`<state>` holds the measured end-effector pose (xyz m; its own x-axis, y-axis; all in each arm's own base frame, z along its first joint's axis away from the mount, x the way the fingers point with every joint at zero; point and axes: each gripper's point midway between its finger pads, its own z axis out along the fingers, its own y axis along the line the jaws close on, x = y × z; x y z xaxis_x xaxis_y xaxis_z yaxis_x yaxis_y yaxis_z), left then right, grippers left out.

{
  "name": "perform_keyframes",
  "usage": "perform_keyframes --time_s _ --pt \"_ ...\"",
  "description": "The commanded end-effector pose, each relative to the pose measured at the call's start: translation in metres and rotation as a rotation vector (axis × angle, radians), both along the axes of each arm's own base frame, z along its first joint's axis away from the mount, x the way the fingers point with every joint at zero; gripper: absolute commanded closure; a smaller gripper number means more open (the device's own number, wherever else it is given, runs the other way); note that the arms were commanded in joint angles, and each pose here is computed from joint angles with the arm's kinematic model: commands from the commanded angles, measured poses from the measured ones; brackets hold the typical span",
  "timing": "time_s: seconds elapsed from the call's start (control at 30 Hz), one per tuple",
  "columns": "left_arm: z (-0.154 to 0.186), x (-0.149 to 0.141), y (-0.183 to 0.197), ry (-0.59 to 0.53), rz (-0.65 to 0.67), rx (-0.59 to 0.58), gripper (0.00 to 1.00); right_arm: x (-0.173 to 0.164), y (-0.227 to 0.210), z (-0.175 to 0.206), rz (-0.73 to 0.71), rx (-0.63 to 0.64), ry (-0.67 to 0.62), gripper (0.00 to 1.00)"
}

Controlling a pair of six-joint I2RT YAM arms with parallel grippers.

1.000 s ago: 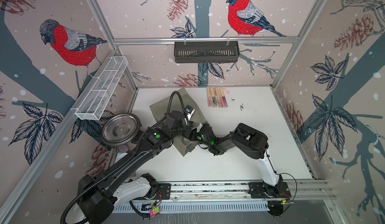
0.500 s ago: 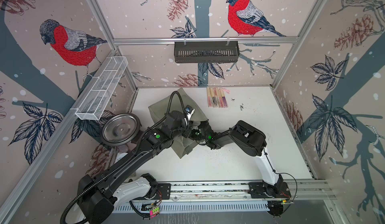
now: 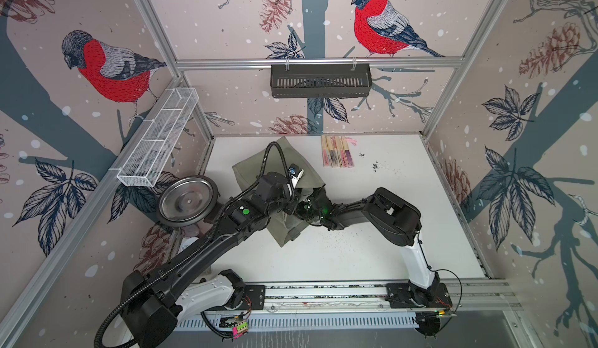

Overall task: Take out the folding fans from the tote bags
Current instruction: Pick up the folding fan from the canvas bag.

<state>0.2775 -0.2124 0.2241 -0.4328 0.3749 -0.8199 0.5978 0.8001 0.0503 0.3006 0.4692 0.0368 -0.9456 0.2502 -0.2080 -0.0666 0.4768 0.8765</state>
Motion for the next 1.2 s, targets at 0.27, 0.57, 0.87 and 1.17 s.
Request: perform_keyframes --time_s 0.27,0.57,0.87,1.17 --pt "0.006 -0.001 -0.008 -0.012 -0.032 -0.025 1.00 -0.003 0.014 0.013 0.054 0.185 0.002 0.61" --pt "0.007 -0.002 -0.008 -0.011 -0.035 -0.027 1.00 -0.001 0.021 -0.004 0.036 0.211 0.034 0.67" --pt "0.007 -0.002 -0.007 -0.017 -0.030 -0.028 1.00 0.007 0.024 -0.021 0.015 0.131 0.066 0.82" --pt "0.007 -0.001 -0.007 -0.016 -0.029 -0.024 1.00 0.011 0.027 -0.012 -0.003 0.179 0.035 0.66"
